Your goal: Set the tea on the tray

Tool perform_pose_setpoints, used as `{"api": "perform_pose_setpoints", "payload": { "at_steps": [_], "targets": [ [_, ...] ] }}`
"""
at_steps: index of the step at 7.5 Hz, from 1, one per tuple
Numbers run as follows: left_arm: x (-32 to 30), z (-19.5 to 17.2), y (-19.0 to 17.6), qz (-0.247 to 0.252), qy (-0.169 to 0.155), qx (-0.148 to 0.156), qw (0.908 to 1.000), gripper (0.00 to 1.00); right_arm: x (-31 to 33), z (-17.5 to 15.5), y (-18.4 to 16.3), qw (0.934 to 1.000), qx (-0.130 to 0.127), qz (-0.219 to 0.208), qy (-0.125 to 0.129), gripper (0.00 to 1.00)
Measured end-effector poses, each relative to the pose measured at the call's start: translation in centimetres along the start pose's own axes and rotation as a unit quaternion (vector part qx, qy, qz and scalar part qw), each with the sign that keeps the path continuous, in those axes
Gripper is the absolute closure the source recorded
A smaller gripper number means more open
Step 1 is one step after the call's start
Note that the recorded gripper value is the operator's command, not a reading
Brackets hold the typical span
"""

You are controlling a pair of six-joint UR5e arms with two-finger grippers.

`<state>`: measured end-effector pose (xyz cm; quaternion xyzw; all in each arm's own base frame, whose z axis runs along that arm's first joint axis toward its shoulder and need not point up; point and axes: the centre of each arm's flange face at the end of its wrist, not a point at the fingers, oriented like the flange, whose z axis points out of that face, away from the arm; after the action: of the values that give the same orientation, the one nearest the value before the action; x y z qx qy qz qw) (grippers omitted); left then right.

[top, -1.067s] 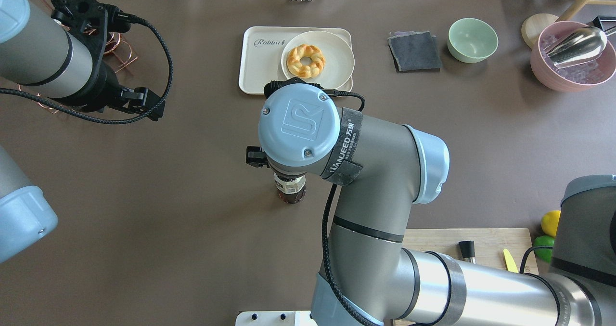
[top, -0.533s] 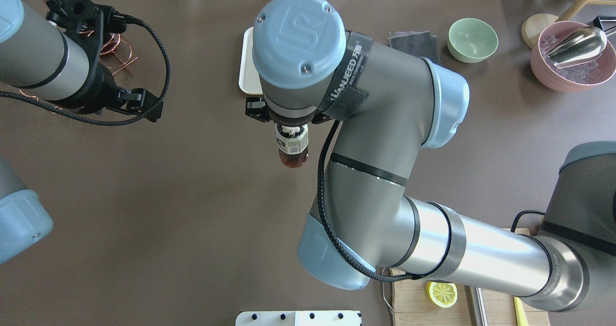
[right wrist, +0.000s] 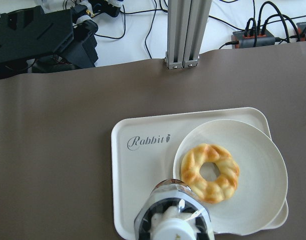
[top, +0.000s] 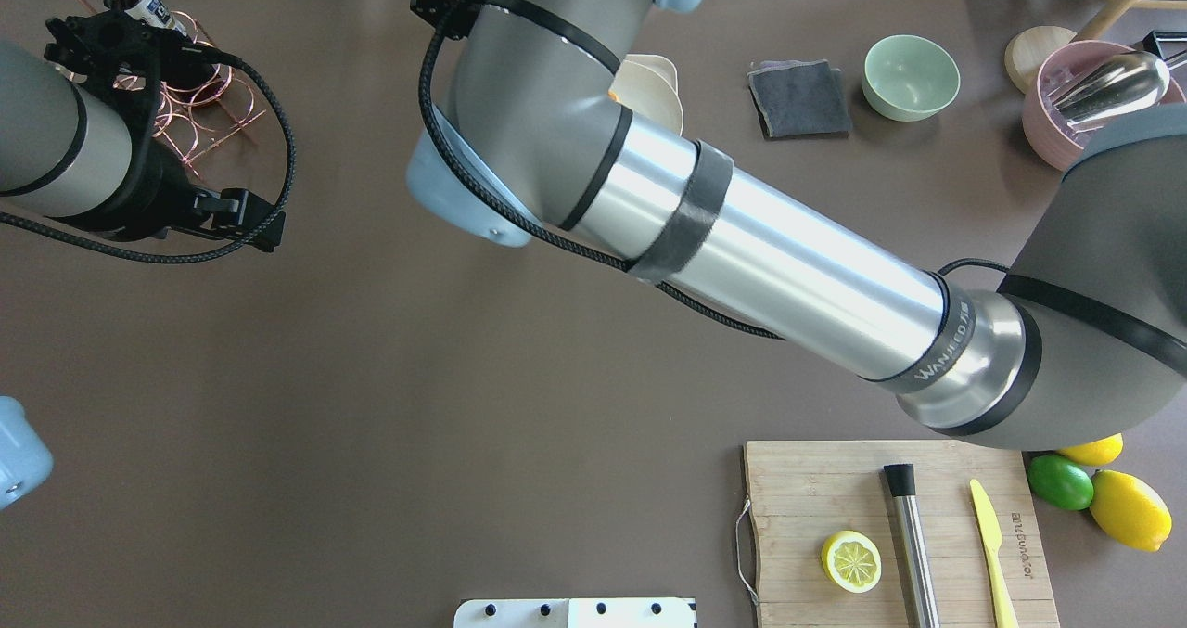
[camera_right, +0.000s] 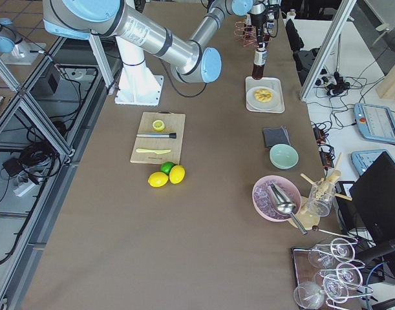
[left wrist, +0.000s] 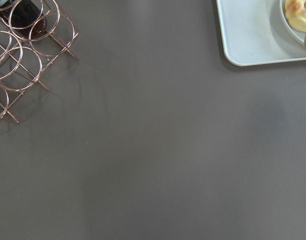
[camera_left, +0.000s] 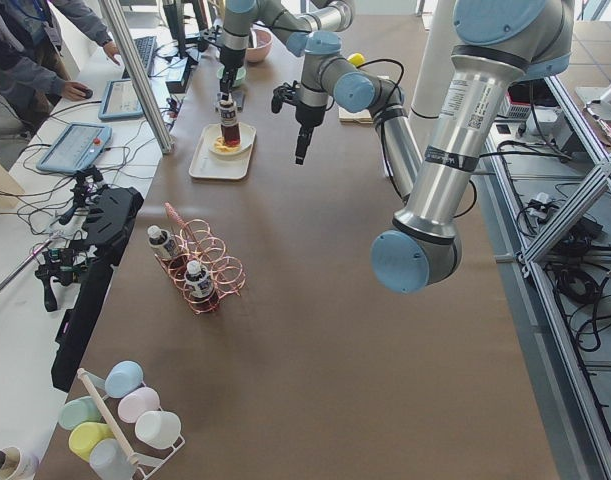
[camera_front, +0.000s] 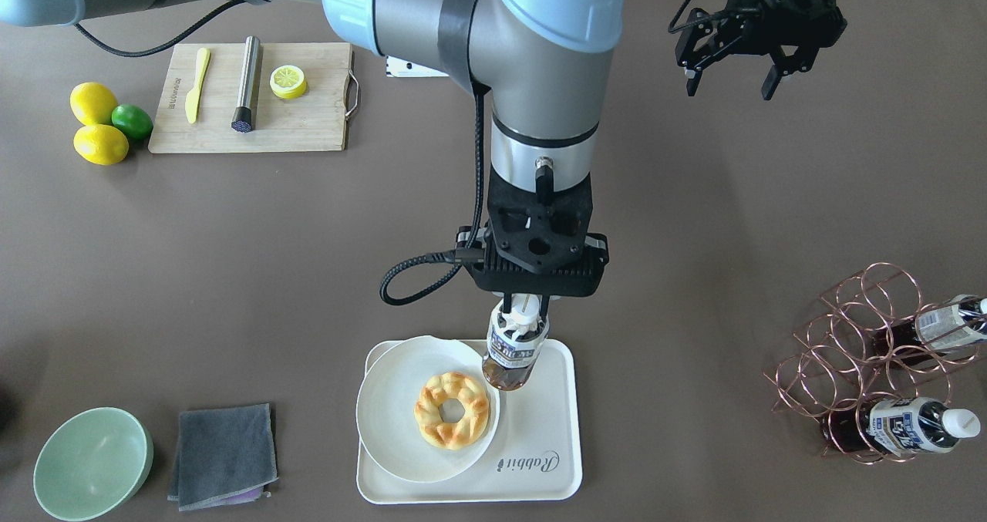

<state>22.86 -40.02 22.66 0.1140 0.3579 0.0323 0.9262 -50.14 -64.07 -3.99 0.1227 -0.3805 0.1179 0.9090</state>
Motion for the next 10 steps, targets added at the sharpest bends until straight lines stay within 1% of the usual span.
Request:
{"api": "perform_pose_setpoints", "payload": {
  "at_steps": [1,2,3,4,5,7,8,9,10],
  "targets": [
    [-3.9,-0.3,-0.6,0.018,-0.002,-0.01,0.9998,0.03,-0.9,2.0,-1.6,1.0,0.005,0.004,-0.006,1.0],
    [-9.4,-0.7,-1.5,0.04,-0.012,-0.019,0.999,0.03,-2.1,3.7,-2.6,0.9998,0.009,0.013,-0.014,1.0],
    [-15.5,-1.3,-3.0,0.055,-0.012,-0.027,0.9981,0.03,-2.9,5.6,-2.7,0.9994,0.013,0.023,-0.024,1.0],
    [-20.1,-1.7,-4.0,0.062,0.001,-0.035,0.9974,0.03,-3.1,7.1,-2.6,0.9992,0.014,0.027,-0.027,0.01],
    [-22.7,-1.9,-4.5,0.065,0.011,-0.038,0.9971,0.03,-3.0,8.4,-2.6,0.9991,0.015,0.03,-0.026,0.0],
    [-23.9,-1.9,-4.7,0.066,0.017,-0.039,0.9969,0.03,-3.2,8.1,-3.2,0.999,0.017,0.029,-0.029,0.0],
    [-24.0,-2.0,-4.7,0.065,0.019,-0.039,0.997,0.03,-3.0,7.4,-4.0,0.9992,0.012,0.02,-0.031,0.0],
    [-23.9,-2.2,-4.6,0.064,0.02,-0.038,0.997,0.03,-2.6,5.7,-5.4,0.9994,-0.002,0.013,-0.032,0.0],
    [-23.9,-2.2,-4.6,0.064,0.02,-0.037,0.9971,0.03,-2.0,3.4,-6.5,0.9992,-0.017,0.003,-0.035,0.0]
  ]
}}
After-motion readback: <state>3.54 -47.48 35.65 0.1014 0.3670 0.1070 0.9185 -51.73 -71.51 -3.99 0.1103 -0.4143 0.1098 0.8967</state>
